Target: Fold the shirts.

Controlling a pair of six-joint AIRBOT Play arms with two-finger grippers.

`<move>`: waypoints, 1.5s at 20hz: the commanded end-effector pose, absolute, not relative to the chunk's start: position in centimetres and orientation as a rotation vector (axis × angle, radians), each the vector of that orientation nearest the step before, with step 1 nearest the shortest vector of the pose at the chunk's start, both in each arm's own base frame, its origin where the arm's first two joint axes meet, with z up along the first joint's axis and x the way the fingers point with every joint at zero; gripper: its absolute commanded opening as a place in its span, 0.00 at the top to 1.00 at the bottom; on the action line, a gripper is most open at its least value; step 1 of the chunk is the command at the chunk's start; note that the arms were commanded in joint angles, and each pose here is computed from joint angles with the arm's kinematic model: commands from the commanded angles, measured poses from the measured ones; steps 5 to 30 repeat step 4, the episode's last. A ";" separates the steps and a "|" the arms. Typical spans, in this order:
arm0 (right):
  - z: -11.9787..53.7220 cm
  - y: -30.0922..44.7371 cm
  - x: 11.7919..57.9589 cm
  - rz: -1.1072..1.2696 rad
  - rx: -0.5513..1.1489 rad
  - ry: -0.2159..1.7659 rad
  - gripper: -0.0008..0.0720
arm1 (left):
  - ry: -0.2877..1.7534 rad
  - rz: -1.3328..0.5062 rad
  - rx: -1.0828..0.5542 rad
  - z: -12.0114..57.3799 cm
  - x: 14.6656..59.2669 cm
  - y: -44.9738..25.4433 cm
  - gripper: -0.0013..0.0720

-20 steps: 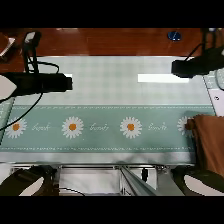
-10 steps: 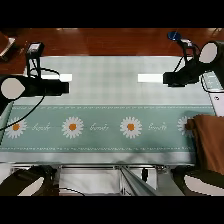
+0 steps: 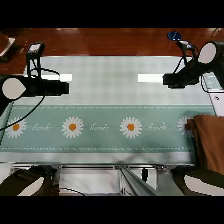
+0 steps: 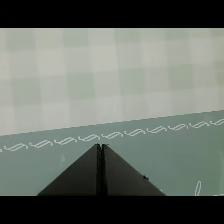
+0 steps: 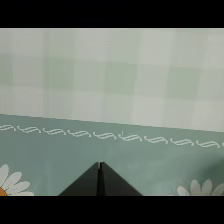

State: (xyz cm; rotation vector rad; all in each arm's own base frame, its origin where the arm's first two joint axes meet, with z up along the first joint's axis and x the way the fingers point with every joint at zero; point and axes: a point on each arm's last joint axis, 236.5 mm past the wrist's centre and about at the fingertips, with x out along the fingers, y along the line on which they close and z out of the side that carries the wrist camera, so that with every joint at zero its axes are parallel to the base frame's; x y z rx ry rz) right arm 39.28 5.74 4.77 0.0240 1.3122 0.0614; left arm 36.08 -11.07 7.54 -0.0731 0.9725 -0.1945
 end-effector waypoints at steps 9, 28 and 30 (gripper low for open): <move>4.7 5.8 39.2 0.062 0.024 1.315 0.96 | 0.973 -0.193 -0.072 7.5 36.1 -11.0 0.95; 4.7 5.8 39.2 0.062 0.024 1.315 0.96 | 0.973 -0.193 -0.072 7.5 36.1 -11.0 0.95; 4.7 5.8 39.2 0.062 0.024 1.315 0.96 | 0.973 -0.193 -0.072 7.5 36.1 -11.0 0.95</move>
